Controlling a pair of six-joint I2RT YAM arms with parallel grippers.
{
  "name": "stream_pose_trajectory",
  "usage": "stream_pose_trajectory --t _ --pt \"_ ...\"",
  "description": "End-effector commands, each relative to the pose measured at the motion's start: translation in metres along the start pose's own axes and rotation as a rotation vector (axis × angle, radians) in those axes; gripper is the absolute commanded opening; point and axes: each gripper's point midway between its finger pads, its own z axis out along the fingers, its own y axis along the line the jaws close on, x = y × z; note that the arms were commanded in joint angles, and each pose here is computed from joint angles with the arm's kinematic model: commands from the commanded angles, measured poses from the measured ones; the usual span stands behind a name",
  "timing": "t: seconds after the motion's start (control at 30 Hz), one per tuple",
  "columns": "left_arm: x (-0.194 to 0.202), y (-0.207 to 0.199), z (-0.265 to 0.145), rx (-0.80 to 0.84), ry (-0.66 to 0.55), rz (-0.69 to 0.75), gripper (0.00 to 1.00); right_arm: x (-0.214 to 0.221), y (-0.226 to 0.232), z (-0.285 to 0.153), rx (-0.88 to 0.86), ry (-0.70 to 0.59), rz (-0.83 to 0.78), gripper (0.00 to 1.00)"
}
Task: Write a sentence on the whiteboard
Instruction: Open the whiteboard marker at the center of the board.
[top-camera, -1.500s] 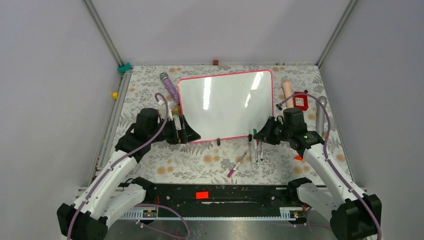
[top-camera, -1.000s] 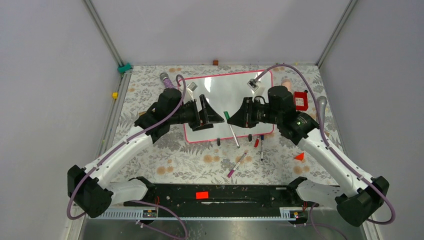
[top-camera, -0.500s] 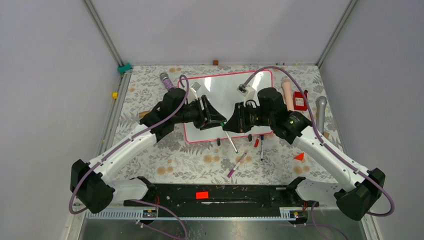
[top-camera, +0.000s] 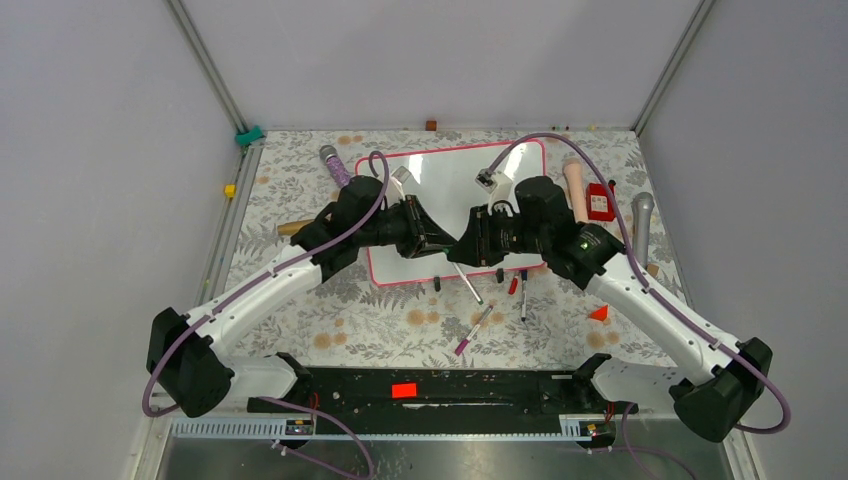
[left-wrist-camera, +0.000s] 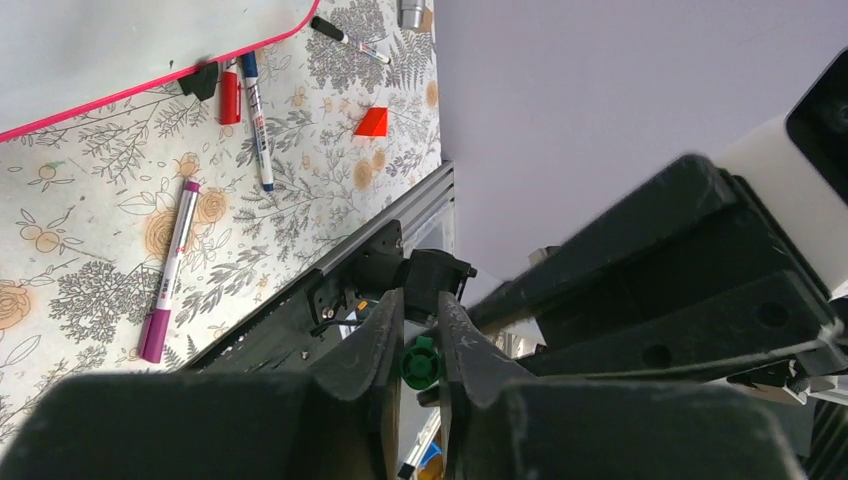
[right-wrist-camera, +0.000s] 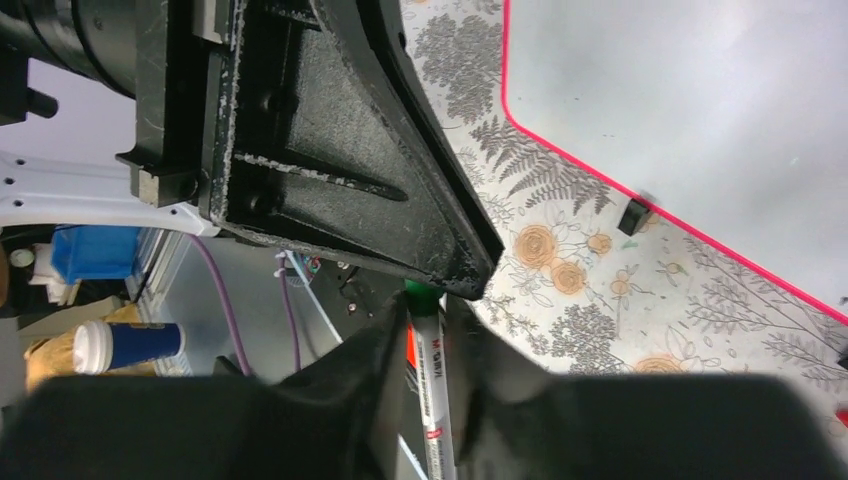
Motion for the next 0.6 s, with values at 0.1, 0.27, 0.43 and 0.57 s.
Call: stream_pose_trajectory --t 0.1,0.27,0.43,0.57 --pt "-0.017 -0.028 -0.007 0.066 -0.094 -0.019 0.0 -0.035 0.002 -0.036 0.073 -0.194 -0.013 0.66" --pt "-0.039 -0.058 -0.011 0.178 -0.181 -0.086 0.0 -0.053 0.0 -0.069 0.024 -0.304 0.126 0.8" --pt "-0.059 -0.093 -0.021 0.317 -0.245 -0.163 0.0 -0.062 0.019 -0.071 -0.152 -0.384 0.323 0.81" --pt "-0.07 -0.106 -0.03 0.372 -0.296 -0.202 0.0 -0.072 0.024 -0.074 -0.212 -0.452 0.362 0.82"
